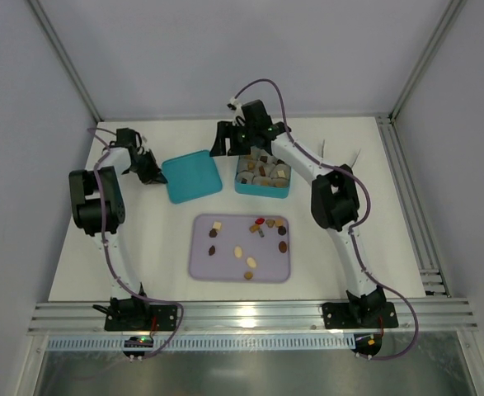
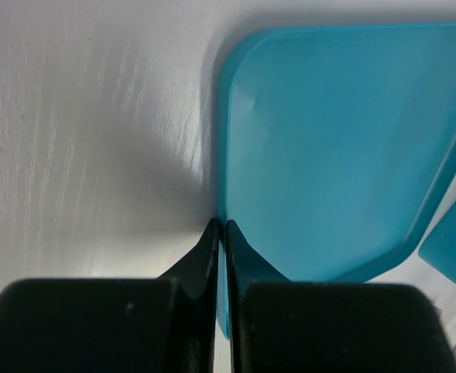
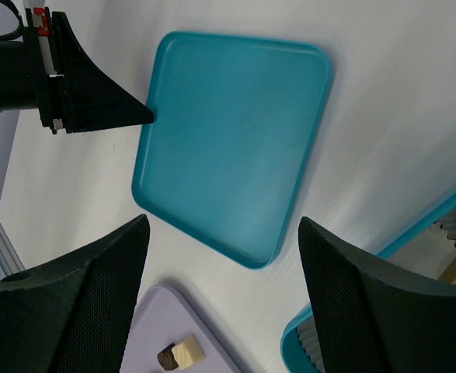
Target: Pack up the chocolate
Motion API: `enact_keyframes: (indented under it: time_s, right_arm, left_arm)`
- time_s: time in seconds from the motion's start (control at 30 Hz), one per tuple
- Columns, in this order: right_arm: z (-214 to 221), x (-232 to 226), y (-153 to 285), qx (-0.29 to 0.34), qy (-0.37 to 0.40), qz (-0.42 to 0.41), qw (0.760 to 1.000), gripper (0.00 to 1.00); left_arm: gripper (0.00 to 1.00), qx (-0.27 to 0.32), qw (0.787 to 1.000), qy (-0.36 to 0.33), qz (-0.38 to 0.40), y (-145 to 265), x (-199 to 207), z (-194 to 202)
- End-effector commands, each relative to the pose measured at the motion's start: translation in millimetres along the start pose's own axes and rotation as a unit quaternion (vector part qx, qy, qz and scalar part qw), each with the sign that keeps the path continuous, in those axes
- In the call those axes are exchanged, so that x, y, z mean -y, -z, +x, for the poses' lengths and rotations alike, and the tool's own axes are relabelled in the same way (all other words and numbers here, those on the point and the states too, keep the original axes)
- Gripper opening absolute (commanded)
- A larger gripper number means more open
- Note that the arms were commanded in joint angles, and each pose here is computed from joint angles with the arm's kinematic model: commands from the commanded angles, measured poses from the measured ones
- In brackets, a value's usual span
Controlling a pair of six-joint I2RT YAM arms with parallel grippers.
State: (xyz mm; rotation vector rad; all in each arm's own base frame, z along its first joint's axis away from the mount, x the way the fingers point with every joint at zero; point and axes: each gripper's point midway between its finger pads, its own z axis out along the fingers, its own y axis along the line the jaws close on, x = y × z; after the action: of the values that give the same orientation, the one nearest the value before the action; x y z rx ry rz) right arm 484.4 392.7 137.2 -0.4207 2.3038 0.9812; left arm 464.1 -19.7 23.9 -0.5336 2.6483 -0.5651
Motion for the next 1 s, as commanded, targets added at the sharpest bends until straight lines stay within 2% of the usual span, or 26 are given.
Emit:
enact_keyframes:
  time_s: [0.0,0.27,0.73,0.97]
  right_arm:
    - [-33.3,-30.9,4.7,0.049,0.027,-0.028,0.998,0.78]
    - [-19.3,-33.0,-11.5,0.036,0.058,-0.001,0.998,0.78]
    - [6.5,-18.1,-28.6,0.006,0.044,0.022,0.999,0.77]
    - [15.3,-22.1,-30.5,-0.005,0.027,0.008,1.000,0.77]
  left_arm:
    - [0.00,-0.007,0.999,0.006,0.032,25.3,10.0,4.1]
    - [0.00,-0.005,0.998,0.023,0.062,43.1,13.0,5.9]
    - [0.00,0.012,0.995,0.032,0.095,73.9,26.8,5.9]
    - [0.00,0.021,0.994,0.034,0.107,88.3,30.5,7.3]
